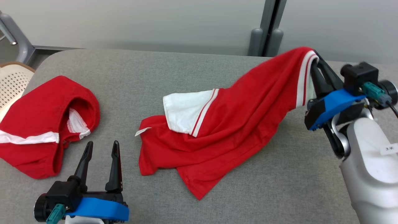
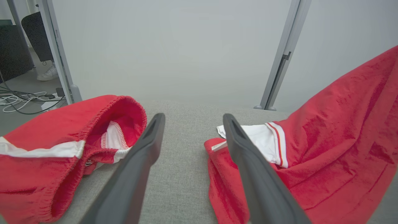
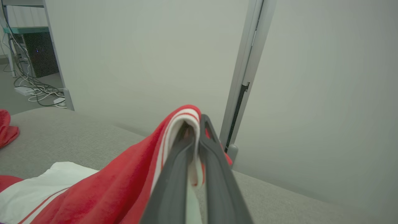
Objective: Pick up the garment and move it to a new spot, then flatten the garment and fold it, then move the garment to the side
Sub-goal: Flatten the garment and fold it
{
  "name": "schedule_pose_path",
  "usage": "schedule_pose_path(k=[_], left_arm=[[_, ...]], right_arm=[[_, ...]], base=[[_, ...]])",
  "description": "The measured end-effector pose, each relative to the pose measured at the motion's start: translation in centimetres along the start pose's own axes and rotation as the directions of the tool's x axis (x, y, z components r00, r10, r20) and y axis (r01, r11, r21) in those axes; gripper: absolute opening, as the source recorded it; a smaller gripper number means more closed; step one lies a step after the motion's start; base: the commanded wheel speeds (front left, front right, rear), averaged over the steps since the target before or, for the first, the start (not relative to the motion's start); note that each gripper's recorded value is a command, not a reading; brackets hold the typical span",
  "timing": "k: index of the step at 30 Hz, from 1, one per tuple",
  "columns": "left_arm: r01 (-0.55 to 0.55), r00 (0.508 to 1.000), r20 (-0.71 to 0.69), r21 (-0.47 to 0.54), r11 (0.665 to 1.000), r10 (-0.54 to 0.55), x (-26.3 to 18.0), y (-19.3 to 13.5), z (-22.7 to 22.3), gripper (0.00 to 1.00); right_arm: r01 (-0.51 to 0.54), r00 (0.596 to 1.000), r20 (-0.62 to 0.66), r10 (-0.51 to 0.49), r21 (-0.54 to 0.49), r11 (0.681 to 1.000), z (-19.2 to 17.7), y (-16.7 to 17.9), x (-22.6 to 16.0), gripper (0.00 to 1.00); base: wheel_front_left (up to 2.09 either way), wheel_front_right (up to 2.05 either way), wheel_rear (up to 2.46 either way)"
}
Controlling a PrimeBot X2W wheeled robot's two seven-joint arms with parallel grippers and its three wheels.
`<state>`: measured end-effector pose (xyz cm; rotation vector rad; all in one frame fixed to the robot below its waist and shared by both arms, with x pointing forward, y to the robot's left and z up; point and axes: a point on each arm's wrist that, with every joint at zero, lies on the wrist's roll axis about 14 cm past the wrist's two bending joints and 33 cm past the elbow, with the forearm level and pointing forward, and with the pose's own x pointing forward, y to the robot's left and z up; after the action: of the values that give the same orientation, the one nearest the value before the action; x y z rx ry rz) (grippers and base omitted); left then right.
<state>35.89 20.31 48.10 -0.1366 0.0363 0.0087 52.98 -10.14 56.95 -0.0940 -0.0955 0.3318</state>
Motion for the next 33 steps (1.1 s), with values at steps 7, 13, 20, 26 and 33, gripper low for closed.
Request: schedule_pose_path(k=[7, 13, 20, 26, 33], left_arm=[[0.042, 0.999, -0.006, -0.003, 0.999, -0.042, 1.0, -1.3, -0.2, 1.00], [0.060, 0.998, -0.009, 0.000, 0.998, -0.060, 1.5, -1.8, -0.3, 1.00], [0.068, 0.998, -0.015, -0.001, 0.998, -0.068, 2.0, -2.0, -0.5, 1.00], [0.064, 0.998, -0.022, 0.000, 0.998, -0.064, 2.2, -1.9, -0.7, 1.00], [0.055, 0.998, -0.025, 0.006, 0.998, -0.055, 2.4, -1.4, -0.8, 1.00]], right_arm=[[0.130, 0.986, -0.107, -0.127, 0.019, 0.991, -2.7, -3.4, -5.4, 0.00], [0.222, 0.966, -0.141, -0.215, 0.033, 0.975, -1.6, -4.2, -9.8, 0.00], [0.273, 0.915, -0.308, -0.260, 0.000, 0.962, -4.0, -4.2, -13.7, 0.00], [0.264, 0.845, -0.476, -0.244, -0.025, 0.964, -9.3, -4.0, -14.7, 0.00], [0.194, 0.819, -0.532, -0.217, -0.100, 0.976, -13.0, -5.4, -11.6, 0.00]], base=[[0.00, 0.00, 0.00], [0.00, 0.00, 0.00], [0.00, 0.00, 0.00], [0.00, 0.00, 0.00], [0.00, 0.00, 0.00]])
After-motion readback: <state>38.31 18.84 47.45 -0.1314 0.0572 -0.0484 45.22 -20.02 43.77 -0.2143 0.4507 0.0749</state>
